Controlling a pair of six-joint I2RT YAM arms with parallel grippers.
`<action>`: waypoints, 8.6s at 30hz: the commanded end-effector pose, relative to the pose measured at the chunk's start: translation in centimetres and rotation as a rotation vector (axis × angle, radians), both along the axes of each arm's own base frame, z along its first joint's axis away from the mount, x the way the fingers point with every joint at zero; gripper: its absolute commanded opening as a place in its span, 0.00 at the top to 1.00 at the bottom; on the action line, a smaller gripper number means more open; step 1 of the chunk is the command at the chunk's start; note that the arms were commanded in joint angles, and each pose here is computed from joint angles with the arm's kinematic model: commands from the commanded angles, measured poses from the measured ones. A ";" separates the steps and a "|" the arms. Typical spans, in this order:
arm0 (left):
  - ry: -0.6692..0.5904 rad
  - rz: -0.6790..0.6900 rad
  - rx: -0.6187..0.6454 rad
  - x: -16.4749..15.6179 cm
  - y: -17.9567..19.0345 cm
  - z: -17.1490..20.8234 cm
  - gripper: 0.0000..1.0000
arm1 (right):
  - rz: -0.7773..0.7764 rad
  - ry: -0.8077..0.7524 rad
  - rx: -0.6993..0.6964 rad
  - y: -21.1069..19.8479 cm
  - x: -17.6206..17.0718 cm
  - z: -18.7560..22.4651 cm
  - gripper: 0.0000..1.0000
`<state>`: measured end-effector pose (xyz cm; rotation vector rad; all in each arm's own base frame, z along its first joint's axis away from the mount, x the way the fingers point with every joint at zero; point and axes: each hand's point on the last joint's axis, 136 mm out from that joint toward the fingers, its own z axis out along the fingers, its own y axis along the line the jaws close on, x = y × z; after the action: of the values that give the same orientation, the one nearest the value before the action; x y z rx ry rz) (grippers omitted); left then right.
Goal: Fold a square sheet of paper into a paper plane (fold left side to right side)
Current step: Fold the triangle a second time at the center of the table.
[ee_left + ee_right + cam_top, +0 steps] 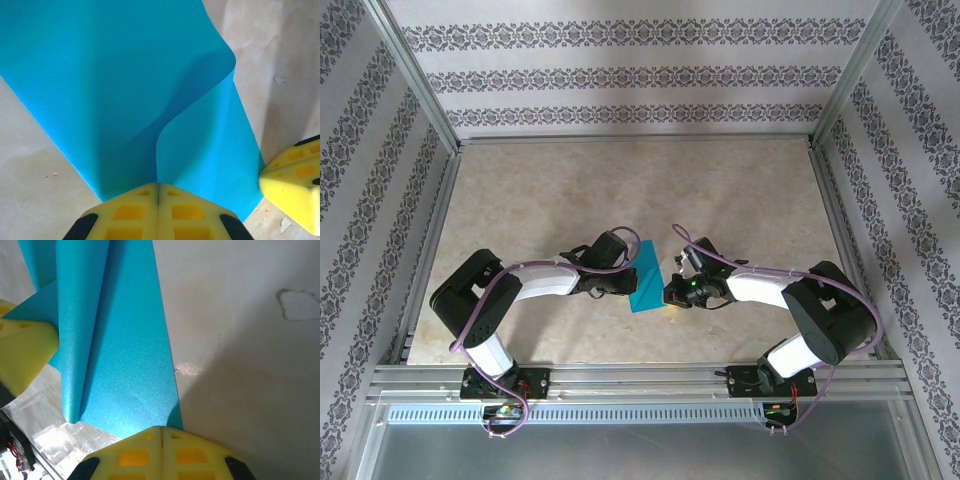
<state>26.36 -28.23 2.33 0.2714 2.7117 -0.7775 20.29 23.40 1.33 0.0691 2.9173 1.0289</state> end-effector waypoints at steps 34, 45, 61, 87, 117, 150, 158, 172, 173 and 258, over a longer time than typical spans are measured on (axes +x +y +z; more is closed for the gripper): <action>0.005 0.005 0.035 0.5 0.9 -1.5 1.00 | 0.011 0.041 -0.099 -1.4 -1.2 -2.0 1.00; -0.040 -0.018 0.001 0.8 0.4 0.0 1.00 | 0.009 0.045 -0.103 -1.5 -1.3 -2.1 1.00; -0.089 -0.014 -0.004 1.0 0.7 1.1 1.00 | 0.009 0.045 -0.106 -1.5 -1.3 -2.3 1.00; -0.050 -0.029 0.030 1.0 0.6 -0.9 1.00 | 0.016 0.026 -0.077 -1.0 -1.0 -1.4 1.00; -0.026 -0.028 0.040 0.9 0.6 -1.3 1.00 | -0.026 -0.110 0.179 6.4 5.9 3.4 1.00; -0.043 -0.009 0.047 1.2 0.8 -0.8 0.85 | -0.042 -0.056 0.044 3.9 4.4 -0.9 1.00; -0.093 0.022 0.041 1.6 1.4 1.4 0.79 | -0.045 -0.047 0.030 3.5 4.1 -1.4 1.00; -0.069 0.050 -0.108 -1.4 2.0 6.8 0.78 | -0.034 -0.052 0.041 3.8 4.0 -1.3 1.00; -0.050 0.046 -0.136 -1.8 1.5 6.8 0.79 | -0.034 -0.053 0.041 3.8 4.1 -1.3 1.00; 0.175 0.038 -0.039 -4.9 -0.2 -1.9 1.00 | 0.001 -0.121 0.120 5.2 4.5 2.7 1.00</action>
<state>22.36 -29.43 1.80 0.1661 2.8033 -0.9538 25.48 28.22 3.28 0.0582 2.7625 1.1520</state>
